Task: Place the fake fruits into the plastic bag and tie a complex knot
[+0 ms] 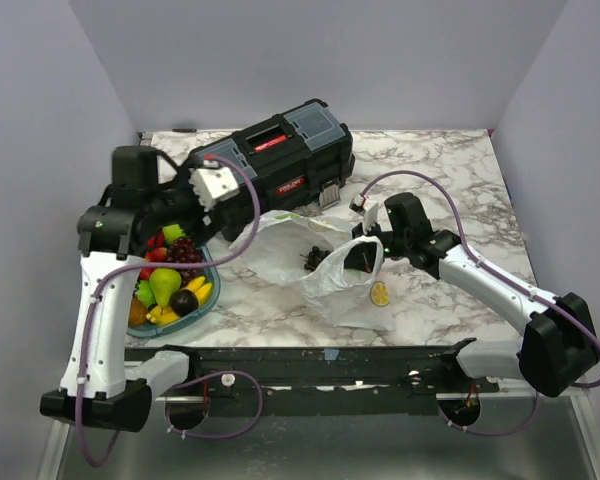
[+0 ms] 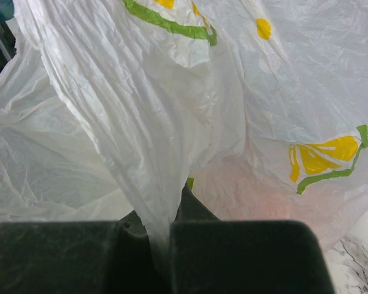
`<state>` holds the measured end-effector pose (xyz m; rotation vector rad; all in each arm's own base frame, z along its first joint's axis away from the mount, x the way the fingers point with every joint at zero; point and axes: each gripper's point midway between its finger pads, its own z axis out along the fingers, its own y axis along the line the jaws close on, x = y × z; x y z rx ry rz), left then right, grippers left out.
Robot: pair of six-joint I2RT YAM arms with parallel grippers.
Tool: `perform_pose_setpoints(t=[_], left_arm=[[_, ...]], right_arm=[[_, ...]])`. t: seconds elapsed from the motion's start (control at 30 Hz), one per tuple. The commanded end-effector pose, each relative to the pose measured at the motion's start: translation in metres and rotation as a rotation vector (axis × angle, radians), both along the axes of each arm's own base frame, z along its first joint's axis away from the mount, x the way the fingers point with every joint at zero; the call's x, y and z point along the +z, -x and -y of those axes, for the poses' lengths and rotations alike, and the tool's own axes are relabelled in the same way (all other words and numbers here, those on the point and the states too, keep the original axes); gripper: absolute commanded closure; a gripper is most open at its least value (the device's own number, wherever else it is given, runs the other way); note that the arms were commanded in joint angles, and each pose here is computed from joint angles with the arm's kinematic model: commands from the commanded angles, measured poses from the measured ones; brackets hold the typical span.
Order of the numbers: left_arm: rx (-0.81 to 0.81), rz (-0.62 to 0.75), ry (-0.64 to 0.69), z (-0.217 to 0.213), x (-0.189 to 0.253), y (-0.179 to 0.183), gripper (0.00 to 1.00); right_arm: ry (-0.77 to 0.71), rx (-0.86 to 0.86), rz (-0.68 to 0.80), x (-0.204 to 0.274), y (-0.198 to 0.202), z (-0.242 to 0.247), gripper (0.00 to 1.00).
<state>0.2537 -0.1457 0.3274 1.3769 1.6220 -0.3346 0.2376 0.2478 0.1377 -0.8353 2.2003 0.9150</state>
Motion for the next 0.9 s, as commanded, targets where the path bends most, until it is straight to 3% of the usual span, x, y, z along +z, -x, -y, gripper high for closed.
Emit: perform_pose_setpoints(t=[0.0, 0.03, 0.07, 0.33, 0.5, 0.7, 0.87], left_arm=[[0.308, -0.183, -0.058, -0.09, -0.034, 0.016, 0.13], [0.382, -0.204, -0.072, -0.11, -0.043, 0.016, 0.11], [0.441, -0.232, -0.077, -0.124, -0.053, 0.018, 0.02], [0.89, -0.371, -0.025, -0.226, -0.11, 0.008, 0.02], [0.928, -0.316, -0.075, -0.253, -0.122, -0.021, 0.01], [0.94, -0.32, -0.222, -0.296, -0.143, -0.06, 0.02], [0.884, -0.407, -0.184, -0.292, -0.155, -0.083, 0.02]], right_arm=[[0.016, 0.001, 0.018, -0.003, 0.0, 0.004, 0.99], [0.015, 0.003, 0.017, -0.003, 0.0, 0.004, 0.99], [0.014, 0.004, 0.016, -0.003, 0.001, 0.004, 0.99], [0.004, 0.011, -0.01, -0.007, 0.005, 0.002, 0.99], [0.004, 0.013, -0.02, -0.009, 0.006, 0.002, 0.99], [0.007, 0.01, -0.028, -0.009, 0.005, 0.002, 0.99], [0.016, 0.011, -0.032, -0.012, 0.004, 0.002, 0.99]])
